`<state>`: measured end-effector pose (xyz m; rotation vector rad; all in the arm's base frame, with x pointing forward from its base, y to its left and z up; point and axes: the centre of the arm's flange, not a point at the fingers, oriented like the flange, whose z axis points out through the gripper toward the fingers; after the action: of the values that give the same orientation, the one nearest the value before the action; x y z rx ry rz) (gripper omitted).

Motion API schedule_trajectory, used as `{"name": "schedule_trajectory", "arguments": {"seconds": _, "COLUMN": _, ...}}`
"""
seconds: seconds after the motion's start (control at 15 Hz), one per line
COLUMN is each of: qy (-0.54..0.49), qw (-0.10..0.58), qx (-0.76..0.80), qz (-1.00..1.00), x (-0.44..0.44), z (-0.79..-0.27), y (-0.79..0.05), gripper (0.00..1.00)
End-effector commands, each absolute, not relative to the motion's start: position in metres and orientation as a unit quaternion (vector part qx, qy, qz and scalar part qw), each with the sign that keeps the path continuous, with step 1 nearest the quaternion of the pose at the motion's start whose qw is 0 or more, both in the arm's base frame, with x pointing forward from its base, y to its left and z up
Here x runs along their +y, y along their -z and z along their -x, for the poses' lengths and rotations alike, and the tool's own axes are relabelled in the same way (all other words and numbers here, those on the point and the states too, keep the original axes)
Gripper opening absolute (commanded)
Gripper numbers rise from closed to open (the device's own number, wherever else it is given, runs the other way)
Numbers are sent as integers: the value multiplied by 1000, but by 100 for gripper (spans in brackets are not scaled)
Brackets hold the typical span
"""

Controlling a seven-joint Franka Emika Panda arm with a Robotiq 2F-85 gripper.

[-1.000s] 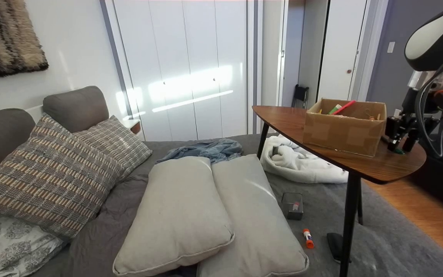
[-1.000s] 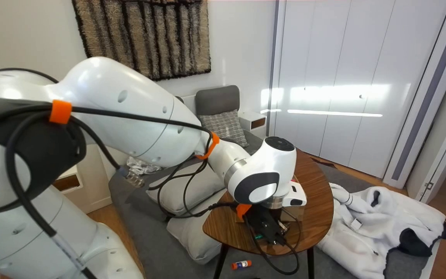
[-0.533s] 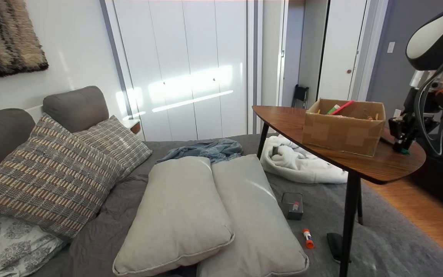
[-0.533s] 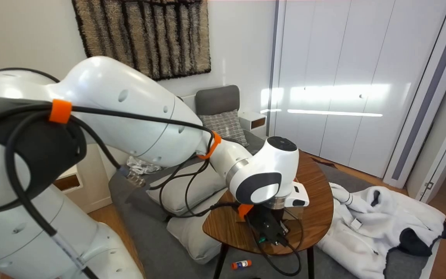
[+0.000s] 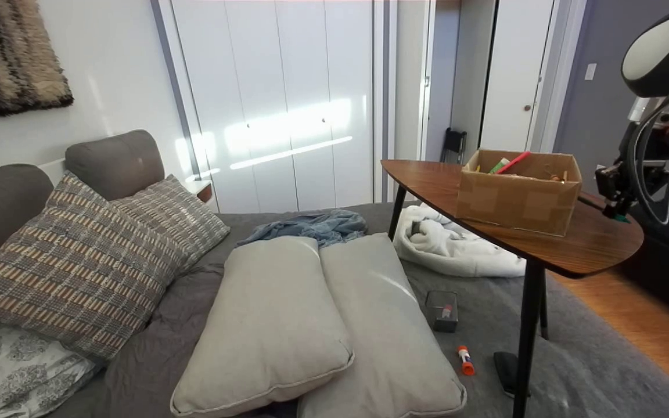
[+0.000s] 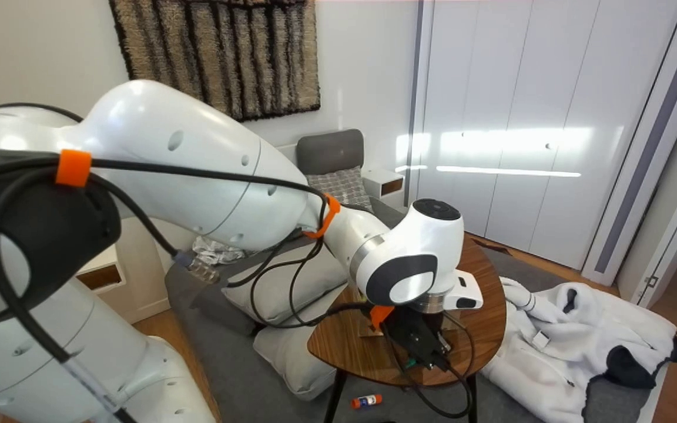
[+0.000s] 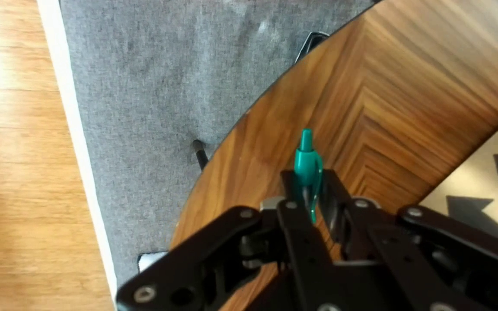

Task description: Put the green pen inside the box

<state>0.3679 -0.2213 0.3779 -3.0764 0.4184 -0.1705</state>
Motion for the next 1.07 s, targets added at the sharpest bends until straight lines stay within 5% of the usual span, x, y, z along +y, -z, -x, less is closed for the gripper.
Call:
{"name": "schedule_trajectory", "arguments": {"seconds": 0.0, "qy": 66, "qw": -15, "qx": 161, "qz": 985, "x": -236, "z": -355, "y": -422, "gripper": 4}}
{"name": "schedule_trajectory", "arguments": {"seconds": 0.53, "qy": 138, "qw": -53, "qx": 160, "qz": 976, "x": -207, "z": -346, "y": -518, "gripper": 4}}
{"name": "schedule_trajectory", "arguments": {"seconds": 1.0, "qy": 143, "qw": 25, "qx": 132, "qz": 980, "x": -137, "z": -388, "y": -536, "gripper": 4}}
